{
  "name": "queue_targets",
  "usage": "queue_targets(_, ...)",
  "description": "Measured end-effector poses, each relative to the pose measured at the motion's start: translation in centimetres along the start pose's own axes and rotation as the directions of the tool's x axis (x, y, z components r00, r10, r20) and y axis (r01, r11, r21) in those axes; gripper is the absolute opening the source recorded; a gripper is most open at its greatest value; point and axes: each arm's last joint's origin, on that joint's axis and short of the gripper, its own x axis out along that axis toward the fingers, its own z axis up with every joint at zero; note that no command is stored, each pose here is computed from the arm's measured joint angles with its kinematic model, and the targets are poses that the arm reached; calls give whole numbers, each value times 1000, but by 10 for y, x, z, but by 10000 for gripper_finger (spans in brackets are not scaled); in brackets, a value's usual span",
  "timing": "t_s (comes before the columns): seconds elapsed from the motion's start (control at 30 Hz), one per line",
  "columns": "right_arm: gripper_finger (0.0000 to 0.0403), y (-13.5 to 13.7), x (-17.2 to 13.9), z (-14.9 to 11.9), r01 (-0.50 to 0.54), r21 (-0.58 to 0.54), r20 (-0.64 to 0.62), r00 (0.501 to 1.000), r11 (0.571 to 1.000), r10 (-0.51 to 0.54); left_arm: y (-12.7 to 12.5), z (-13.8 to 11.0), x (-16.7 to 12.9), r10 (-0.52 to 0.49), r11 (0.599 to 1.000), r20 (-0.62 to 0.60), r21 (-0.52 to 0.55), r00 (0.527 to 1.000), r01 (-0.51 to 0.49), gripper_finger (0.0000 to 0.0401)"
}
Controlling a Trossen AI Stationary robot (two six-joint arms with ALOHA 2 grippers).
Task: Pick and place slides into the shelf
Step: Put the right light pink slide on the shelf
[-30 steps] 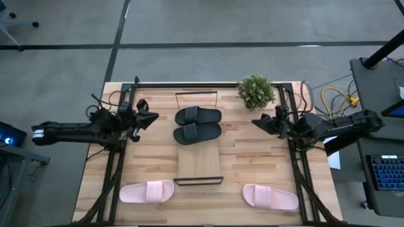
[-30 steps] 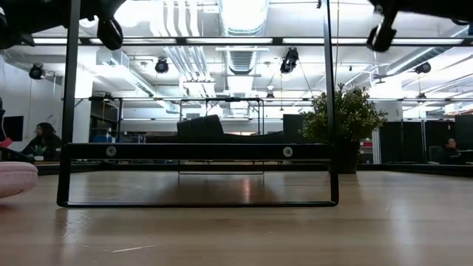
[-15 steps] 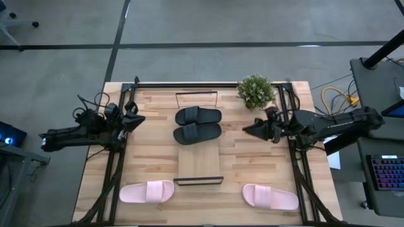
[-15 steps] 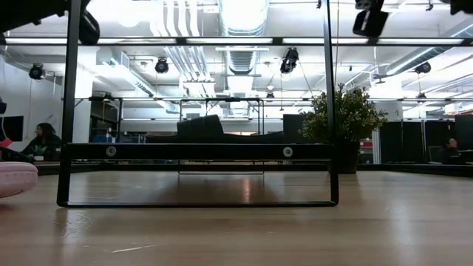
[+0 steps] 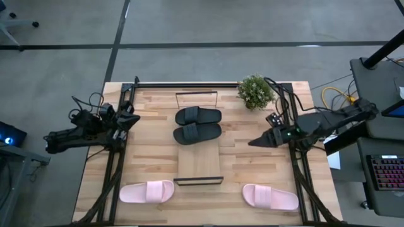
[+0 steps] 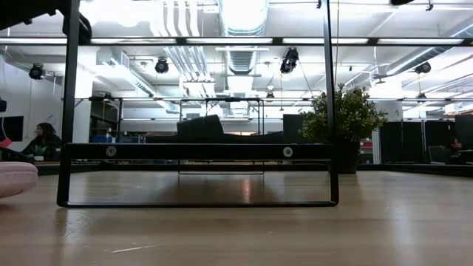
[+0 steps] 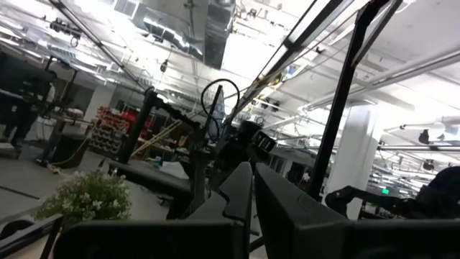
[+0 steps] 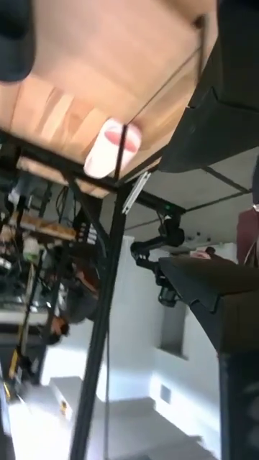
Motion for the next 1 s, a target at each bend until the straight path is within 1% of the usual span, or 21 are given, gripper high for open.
queue_targets(0.07,191,4,-3,-7,36,30,-9,999,999,-36,0,0,-1,2,1000,-4,-2,1000,-2,4)
queue_targets(0.2,187,12,-4,-22,78,35,-61,995,996,-76,0,1,-3,1,1000,6,-3,1000,-1,4)
queue_targets(0.33,187,20,-4,-33,97,13,-117,989,995,-95,0,1,-4,13,1000,16,-2,1000,-13,4)
queue_targets(0.4,187,21,-3,-37,123,-26,-140,982,992,-126,0,1,-3,32,999,20,-3,999,-32,4)
queue_targets(0.57,187,29,-2,-49,110,-42,-203,972,993,-116,3,-2,0,92,996,8,-3,996,-92,4)
queue_targets(0.77,187,35,-2,-75,133,18,-314,942,991,-120,8,-11,3,157,988,-72,3,985,-157,4)
queue_targets(0.87,187,34,-2,-91,181,67,-370,918,981,-144,10,-14,6,170,985,-101,6,980,-171,4)
queue_targets(0.93,187,30,-4,-102,244,87,-407,894,966,-189,11,-16,8,175,984,-113,7,978,-176,4)
queue_targets(1.0,187,24,-6,-113,318,108,-438,866,942,-242,11,-17,9,181,983,-122,9,976,-181,4)
